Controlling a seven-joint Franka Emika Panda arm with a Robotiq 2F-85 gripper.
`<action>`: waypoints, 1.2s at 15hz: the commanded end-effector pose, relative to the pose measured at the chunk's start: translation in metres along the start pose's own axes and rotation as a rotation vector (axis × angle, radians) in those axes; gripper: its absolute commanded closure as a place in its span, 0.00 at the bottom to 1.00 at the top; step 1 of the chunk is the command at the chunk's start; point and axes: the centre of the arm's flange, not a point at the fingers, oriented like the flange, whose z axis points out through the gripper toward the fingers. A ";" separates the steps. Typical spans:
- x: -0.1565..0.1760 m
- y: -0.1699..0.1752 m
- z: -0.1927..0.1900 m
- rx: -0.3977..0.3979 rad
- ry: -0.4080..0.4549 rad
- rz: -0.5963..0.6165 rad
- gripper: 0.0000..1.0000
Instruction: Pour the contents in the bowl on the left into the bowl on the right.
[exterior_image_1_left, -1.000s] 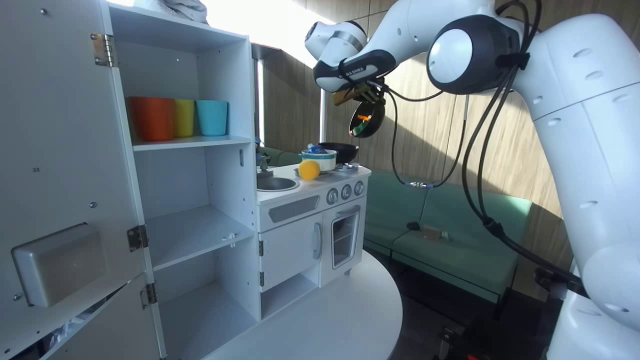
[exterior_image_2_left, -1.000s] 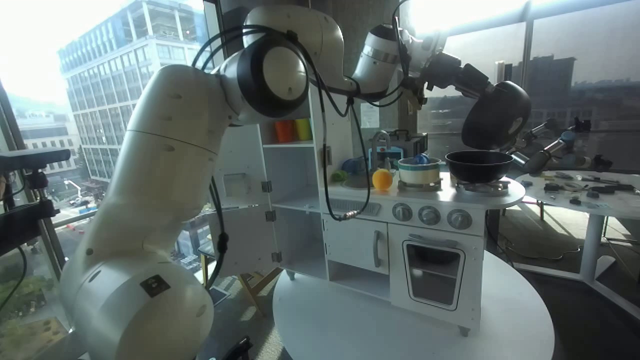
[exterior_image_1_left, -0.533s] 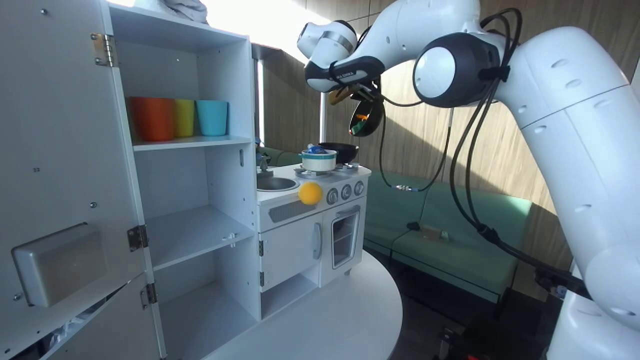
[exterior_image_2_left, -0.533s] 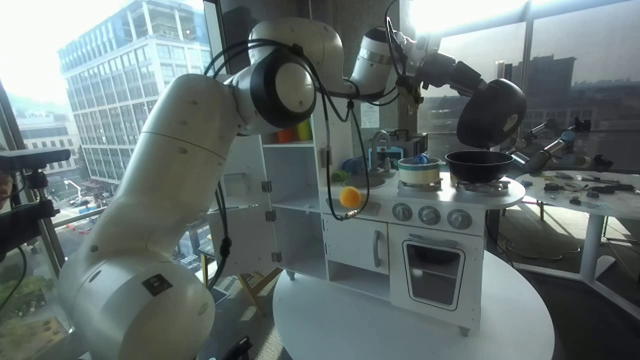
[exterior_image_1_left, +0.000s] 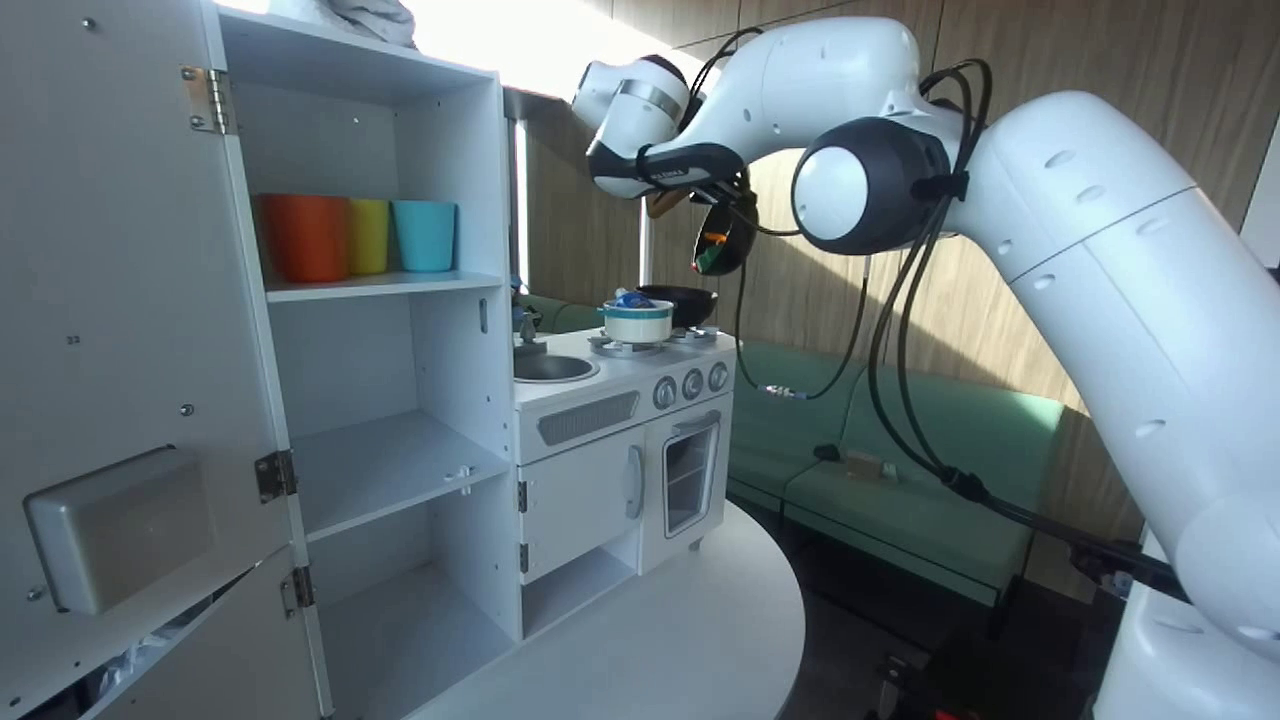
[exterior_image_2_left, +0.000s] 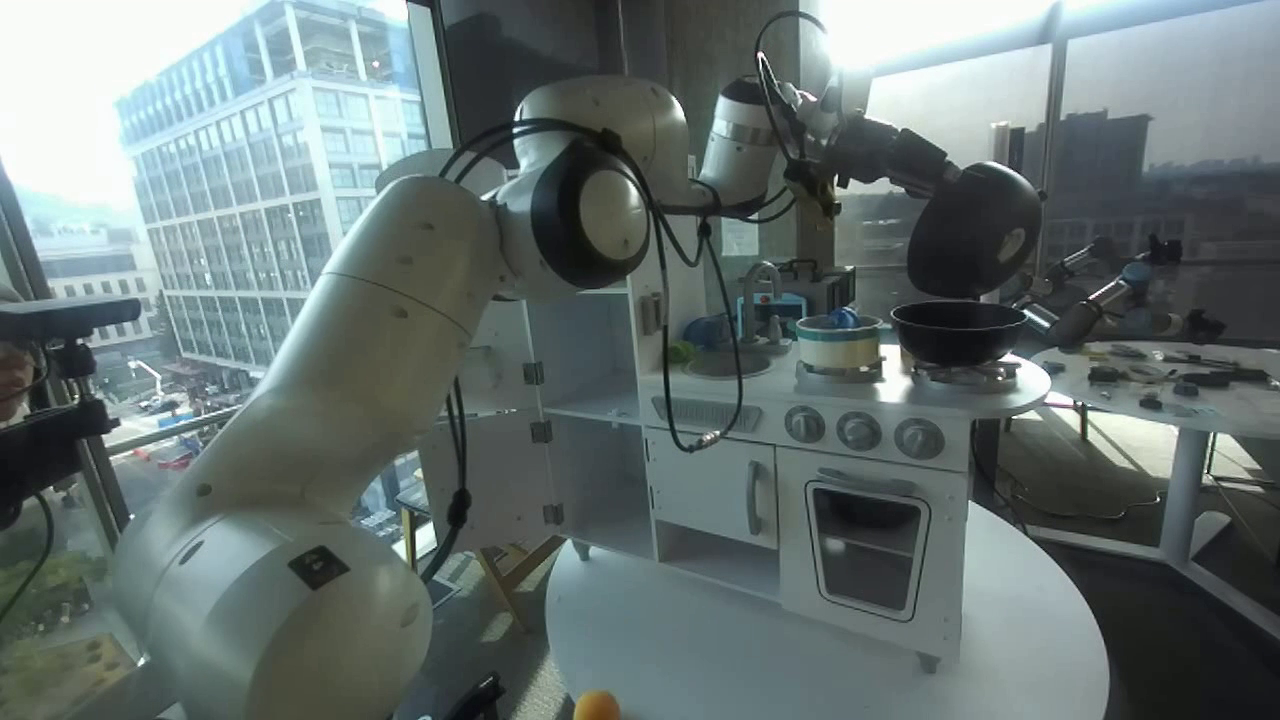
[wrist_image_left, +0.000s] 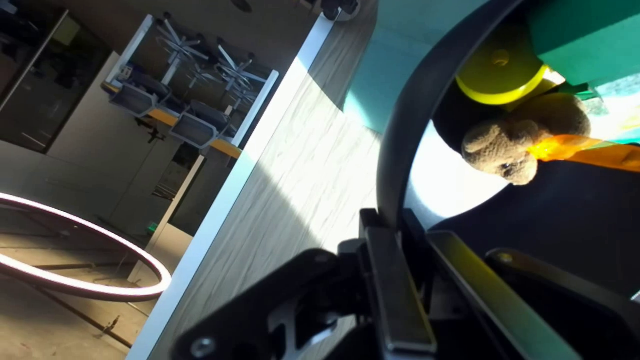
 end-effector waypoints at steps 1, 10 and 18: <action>0.029 -0.018 -0.022 -0.046 0.053 0.000 0.87; 0.031 -0.021 -0.038 -0.059 0.108 0.000 0.86; 0.039 -0.013 -0.046 -0.065 0.136 0.007 0.86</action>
